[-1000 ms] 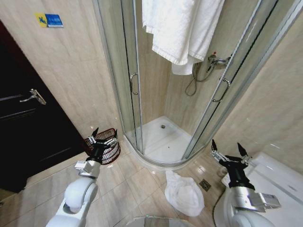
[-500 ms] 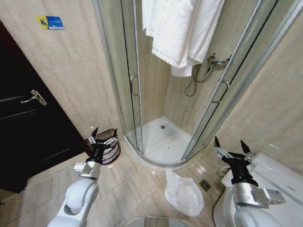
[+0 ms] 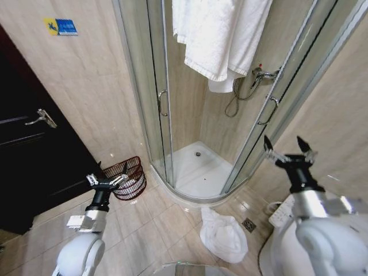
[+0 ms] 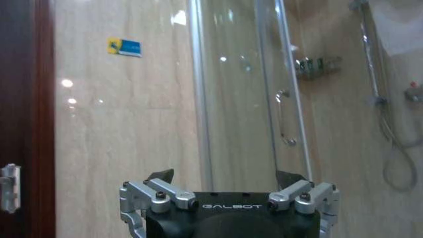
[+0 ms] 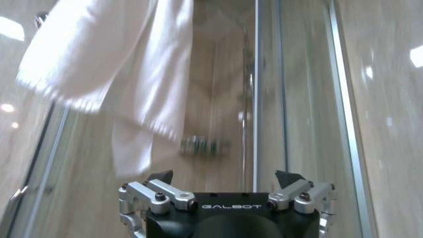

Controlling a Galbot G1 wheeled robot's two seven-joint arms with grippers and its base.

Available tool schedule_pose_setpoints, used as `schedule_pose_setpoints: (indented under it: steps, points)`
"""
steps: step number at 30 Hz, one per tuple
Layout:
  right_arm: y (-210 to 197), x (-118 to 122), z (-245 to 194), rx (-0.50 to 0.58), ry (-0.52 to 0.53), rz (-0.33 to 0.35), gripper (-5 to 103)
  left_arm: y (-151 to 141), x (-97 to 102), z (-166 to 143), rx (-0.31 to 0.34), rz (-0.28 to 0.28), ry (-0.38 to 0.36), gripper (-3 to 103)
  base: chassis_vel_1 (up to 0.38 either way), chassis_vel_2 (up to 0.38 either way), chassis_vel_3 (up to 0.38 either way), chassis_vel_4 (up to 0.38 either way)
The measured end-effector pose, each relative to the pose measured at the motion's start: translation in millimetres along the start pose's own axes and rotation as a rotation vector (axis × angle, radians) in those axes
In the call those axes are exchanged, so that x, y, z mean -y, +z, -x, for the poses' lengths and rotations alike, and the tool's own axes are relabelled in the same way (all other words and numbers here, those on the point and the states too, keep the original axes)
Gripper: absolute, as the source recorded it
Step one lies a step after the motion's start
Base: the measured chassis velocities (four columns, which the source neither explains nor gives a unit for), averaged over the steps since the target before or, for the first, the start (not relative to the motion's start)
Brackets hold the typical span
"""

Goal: Discard the used towel into the hamper.

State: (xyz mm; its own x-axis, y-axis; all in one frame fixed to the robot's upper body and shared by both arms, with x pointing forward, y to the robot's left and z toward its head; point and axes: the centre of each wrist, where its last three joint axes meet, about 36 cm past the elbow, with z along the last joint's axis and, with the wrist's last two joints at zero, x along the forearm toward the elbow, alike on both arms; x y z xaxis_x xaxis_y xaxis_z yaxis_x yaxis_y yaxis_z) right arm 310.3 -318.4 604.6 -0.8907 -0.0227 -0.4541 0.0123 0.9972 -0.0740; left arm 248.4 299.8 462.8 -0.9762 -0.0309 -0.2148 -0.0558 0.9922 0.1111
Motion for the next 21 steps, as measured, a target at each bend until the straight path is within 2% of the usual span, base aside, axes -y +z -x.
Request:
schedule_pose_setpoints:
  steps: [6, 8, 11, 14, 16, 21]
  points:
    - [-20, 12, 36, 0.108, -0.061, -0.024, 100, 8, 14.6, -7, -0.039, 0.015, 0.016, 100, 0.000, 0.000, 0.000, 0.000]
    - [-39, 19, 61, 0.149, -0.121, -0.054, 100, 11, 25.4, -13, -0.057, -0.001, 0.015, 100, 0.000, 0.000, 0.000, 0.000]
    - [-58, 27, 87, 0.166, -0.166, -0.056, 100, 12, 32.2, -20, -0.070, -0.019, 0.016, 100, 0.000, 0.000, 0.000, 0.000]
    - [-72, 37, 110, 0.180, -0.188, -0.055, 100, 15, 32.9, -24, -0.070, -0.020, 0.011, 100, 0.000, 0.000, 0.000, 0.000]
    - [-87, 54, 142, 0.212, -0.216, -0.081, 100, 19, 28.9, -28, -0.066, -0.005, 0.002, 100, 0.000, 0.000, 0.000, 0.000]
    - [-105, 69, 167, 0.224, -0.258, -0.112, 100, 15, 21.6, -29, -0.053, 0.015, -0.012, 100, 0.000, 0.000, 0.000, 0.000]
